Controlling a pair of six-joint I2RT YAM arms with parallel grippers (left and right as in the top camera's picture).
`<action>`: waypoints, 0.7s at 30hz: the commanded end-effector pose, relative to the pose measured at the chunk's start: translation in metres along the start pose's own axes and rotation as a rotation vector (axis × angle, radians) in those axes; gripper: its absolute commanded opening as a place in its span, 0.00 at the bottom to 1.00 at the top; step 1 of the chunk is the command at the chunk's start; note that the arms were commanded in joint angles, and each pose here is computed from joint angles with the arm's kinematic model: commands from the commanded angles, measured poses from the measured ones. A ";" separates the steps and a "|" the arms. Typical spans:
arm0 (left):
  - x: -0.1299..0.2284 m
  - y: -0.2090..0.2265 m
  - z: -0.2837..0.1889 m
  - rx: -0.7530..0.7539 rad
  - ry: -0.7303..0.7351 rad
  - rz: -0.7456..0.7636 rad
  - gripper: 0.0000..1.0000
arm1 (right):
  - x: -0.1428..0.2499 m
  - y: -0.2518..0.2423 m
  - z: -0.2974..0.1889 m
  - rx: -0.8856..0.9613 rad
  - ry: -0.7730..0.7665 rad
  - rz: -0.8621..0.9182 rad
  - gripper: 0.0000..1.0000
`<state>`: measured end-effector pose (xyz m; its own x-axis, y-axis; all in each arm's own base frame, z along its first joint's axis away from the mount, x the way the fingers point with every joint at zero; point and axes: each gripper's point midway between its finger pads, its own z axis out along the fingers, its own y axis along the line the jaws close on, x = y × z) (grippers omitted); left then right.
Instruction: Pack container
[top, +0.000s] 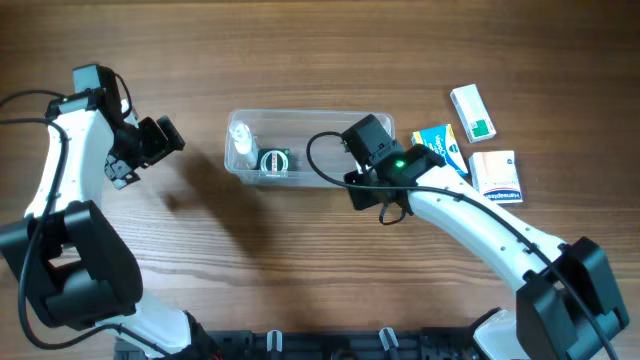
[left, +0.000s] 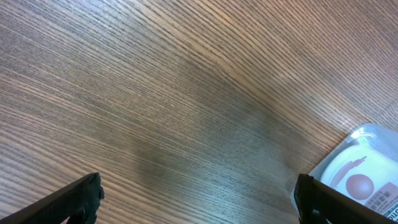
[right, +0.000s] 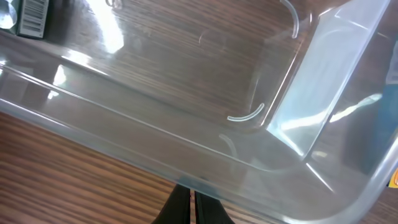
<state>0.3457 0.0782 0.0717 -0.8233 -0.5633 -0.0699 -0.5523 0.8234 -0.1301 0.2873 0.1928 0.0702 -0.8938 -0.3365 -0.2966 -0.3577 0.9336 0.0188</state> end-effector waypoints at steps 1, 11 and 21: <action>0.000 0.000 -0.007 0.004 -0.020 -0.009 1.00 | -0.003 0.009 -0.011 -0.045 0.009 -0.067 0.04; 0.000 0.000 -0.007 0.004 -0.020 -0.009 1.00 | -0.036 -0.072 -0.175 0.096 -0.270 0.120 0.59; 0.000 0.000 -0.007 0.004 -0.020 -0.009 1.00 | 0.011 -0.197 -0.177 0.191 -0.167 0.443 0.91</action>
<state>0.3458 0.0781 0.0719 -0.8233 -0.5632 -0.0705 -0.5522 0.8234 -0.1307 0.2886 -0.0250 0.2464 -0.8564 0.1689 -0.4879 0.2048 0.9786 -0.0208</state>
